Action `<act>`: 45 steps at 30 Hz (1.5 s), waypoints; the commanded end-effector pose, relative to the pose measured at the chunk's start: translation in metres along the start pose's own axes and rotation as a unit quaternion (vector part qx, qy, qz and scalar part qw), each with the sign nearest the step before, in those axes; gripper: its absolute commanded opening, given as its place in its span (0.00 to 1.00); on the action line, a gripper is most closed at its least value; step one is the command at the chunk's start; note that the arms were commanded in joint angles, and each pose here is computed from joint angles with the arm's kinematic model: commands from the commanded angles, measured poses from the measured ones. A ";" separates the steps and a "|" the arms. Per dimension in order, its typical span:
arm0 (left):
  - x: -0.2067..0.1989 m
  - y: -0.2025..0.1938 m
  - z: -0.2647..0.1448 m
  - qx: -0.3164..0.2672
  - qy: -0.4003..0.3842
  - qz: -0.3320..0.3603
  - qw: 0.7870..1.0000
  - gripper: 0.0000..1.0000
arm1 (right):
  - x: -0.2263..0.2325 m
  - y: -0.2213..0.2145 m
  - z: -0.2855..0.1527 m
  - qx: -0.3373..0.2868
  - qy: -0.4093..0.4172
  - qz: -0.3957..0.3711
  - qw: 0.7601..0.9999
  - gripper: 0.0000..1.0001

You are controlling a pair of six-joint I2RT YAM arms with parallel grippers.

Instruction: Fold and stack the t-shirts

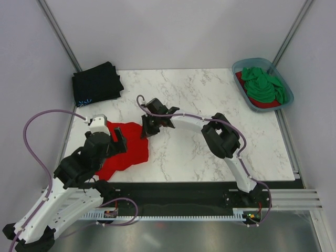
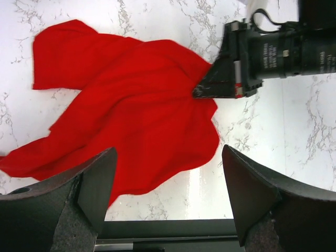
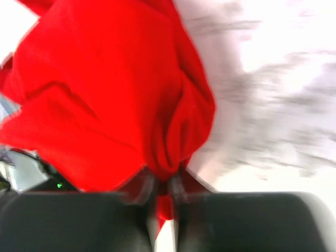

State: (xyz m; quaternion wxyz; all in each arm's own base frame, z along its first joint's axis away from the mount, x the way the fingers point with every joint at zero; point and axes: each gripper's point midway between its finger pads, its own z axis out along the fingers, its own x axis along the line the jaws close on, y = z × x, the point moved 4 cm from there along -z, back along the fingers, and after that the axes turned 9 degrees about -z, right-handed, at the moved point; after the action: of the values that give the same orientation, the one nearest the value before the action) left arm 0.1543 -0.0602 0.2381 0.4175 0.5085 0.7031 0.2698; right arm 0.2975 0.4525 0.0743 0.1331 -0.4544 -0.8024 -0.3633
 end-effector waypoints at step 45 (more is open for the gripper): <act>0.007 0.012 -0.009 -0.046 -0.004 -0.034 0.998 0.86 | 0.006 0.001 -0.099 -0.003 -0.456 -0.254 0.853 0.92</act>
State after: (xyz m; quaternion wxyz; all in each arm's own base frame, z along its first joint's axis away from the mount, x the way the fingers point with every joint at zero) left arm 0.1492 -0.0531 0.2453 0.4400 0.4904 0.6997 0.2764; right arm 0.2691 0.3997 0.1245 -0.2800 -0.3704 -0.8703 -0.1645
